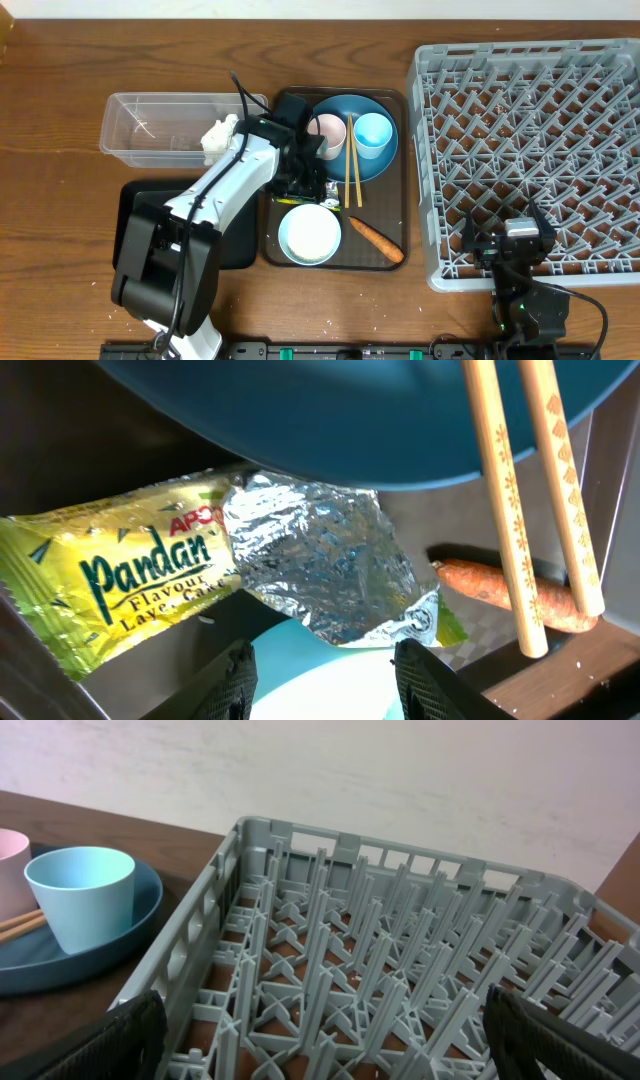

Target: Sort waste into correct bins and load items into the dishwasher rack

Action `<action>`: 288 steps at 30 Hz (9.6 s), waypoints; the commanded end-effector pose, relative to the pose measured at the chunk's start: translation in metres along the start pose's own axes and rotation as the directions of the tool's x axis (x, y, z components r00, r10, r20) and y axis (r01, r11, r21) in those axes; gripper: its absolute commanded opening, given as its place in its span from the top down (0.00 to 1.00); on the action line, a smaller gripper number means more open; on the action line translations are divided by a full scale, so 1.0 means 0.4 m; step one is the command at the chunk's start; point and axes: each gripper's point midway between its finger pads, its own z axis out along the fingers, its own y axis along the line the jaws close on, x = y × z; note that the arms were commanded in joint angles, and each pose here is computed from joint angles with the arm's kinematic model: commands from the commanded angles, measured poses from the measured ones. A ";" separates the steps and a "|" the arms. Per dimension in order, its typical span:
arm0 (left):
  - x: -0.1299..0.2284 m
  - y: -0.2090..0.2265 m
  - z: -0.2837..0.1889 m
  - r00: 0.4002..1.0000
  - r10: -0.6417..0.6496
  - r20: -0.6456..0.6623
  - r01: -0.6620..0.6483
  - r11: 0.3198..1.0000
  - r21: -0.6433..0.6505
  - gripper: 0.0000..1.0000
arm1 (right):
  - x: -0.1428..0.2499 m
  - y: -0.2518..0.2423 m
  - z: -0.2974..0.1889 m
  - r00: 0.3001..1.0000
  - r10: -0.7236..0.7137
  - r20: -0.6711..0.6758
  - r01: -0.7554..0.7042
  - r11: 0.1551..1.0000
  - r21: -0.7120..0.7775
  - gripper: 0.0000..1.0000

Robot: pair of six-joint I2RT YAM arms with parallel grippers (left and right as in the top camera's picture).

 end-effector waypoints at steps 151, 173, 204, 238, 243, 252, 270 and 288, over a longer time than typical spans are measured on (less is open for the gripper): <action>0.056 -0.157 -0.186 0.993 0.068 0.101 -0.087 0.975 0.202 0.57 | 0.004 -0.016 -0.001 1.000 -0.002 -0.005 0.002 1.000 0.028 0.01; 0.125 -0.103 -0.059 0.988 0.052 -0.145 -0.026 0.984 0.177 0.58 | 0.004 -0.015 -0.001 1.000 -0.002 -0.005 0.002 1.000 0.028 0.01; 0.101 -0.136 0.035 0.949 0.296 -0.108 -0.302 0.953 -0.039 0.61 | 0.004 -0.015 -0.001 1.000 -0.002 -0.005 0.002 1.000 0.028 0.01; 0.215 -0.138 0.108 0.932 0.290 -0.216 -0.302 0.953 -0.023 0.69 | 0.004 -0.015 0.000 1.000 -0.002 -0.006 0.002 1.000 0.028 0.01; 0.215 -0.132 0.118 0.933 0.293 -0.208 -0.305 0.952 -0.025 0.79 | 0.004 -0.015 0.000 1.000 -0.002 -0.006 0.002 1.000 0.028 0.01; 0.203 -0.120 0.119 0.935 0.296 -0.196 -0.313 0.948 -0.058 0.92 | 0.004 -0.015 -0.001 1.000 -0.002 -0.005 0.002 1.000 0.028 0.01; 0.170 0.006 0.039 0.956 0.230 -0.181 -0.275 0.917 -0.289 0.94 | 0.004 -0.015 -0.001 1.000 -0.002 -0.005 0.002 1.000 0.028 0.01; 0.133 -0.043 -0.119 0.957 0.288 0.026 -0.269 0.919 -0.288 0.94 | 0.004 -0.015 -0.001 1.000 -0.002 -0.005 0.002 1.000 0.028 0.01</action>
